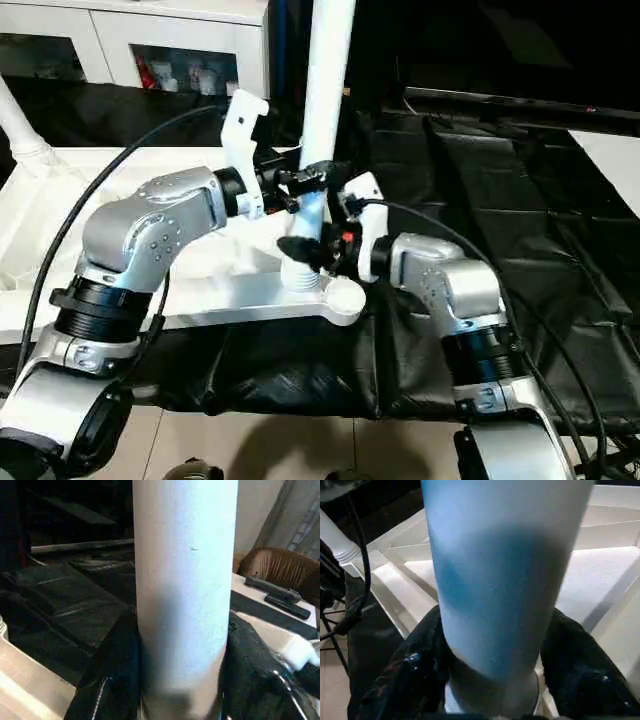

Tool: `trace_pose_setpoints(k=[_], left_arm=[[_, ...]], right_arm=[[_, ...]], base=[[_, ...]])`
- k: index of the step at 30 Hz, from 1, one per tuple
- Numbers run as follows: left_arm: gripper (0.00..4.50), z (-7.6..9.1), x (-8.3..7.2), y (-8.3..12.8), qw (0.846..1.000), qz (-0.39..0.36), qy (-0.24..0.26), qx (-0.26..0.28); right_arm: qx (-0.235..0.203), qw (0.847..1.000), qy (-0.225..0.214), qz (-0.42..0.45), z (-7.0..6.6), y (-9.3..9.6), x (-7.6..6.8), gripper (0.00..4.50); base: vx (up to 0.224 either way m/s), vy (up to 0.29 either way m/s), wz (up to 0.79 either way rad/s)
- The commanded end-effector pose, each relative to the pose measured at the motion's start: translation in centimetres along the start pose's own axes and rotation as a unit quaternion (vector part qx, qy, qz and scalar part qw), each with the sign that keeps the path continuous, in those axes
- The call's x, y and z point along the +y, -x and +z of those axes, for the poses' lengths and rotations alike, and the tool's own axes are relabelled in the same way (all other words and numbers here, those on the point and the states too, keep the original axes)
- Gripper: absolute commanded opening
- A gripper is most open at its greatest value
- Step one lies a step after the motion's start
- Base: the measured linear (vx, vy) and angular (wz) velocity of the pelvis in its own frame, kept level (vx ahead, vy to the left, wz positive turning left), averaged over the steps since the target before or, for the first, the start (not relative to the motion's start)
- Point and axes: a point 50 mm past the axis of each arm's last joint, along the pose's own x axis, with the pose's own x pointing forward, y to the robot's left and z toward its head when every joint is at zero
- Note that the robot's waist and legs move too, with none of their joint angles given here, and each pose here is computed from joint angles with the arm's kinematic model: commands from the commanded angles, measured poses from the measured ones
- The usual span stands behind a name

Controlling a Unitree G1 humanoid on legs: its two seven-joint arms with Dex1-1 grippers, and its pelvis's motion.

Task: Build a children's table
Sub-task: Insert table leg to table base

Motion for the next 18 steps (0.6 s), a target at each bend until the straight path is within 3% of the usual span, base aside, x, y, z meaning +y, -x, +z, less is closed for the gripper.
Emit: trace_pose_setpoints(k=[1,5,14,16,18], left_arm=[[1.86,1.08,-0.73,-0.24,0.999,-0.017,-0.025,-0.011],[1.86,1.04,-0.75,-0.22,0.999,-0.020,-0.028,-0.009],[1.86,0.72,-0.99,-0.19,0.999,-0.034,-0.030,0.000],[2.42,0.63,-1.05,-0.06,0.999,-0.043,-0.032,0.002],[2.58,0.90,-1.00,0.07,0.999,-0.042,-0.026,-0.016]], right_arm=[[-0.001,1.000,0.008,-0.001,0.29,-0.04,-0.02,2.28],[-0.002,1.000,0.004,0.001,0.21,-0.15,-0.02,1.97],[-0.012,1.000,0.003,0.001,0.26,-0.17,-0.11,1.90],[-0.017,1.000,0.004,-0.006,0.12,-0.15,-0.21,1.90],[-0.024,0.999,0.003,-0.024,0.00,-0.15,-0.47,1.90]], base=[[0.000,0.000,0.00],[0.000,0.000,0.00],[0.000,0.000,0.00],[0.000,0.000,0.00],[0.000,0.000,0.00]])
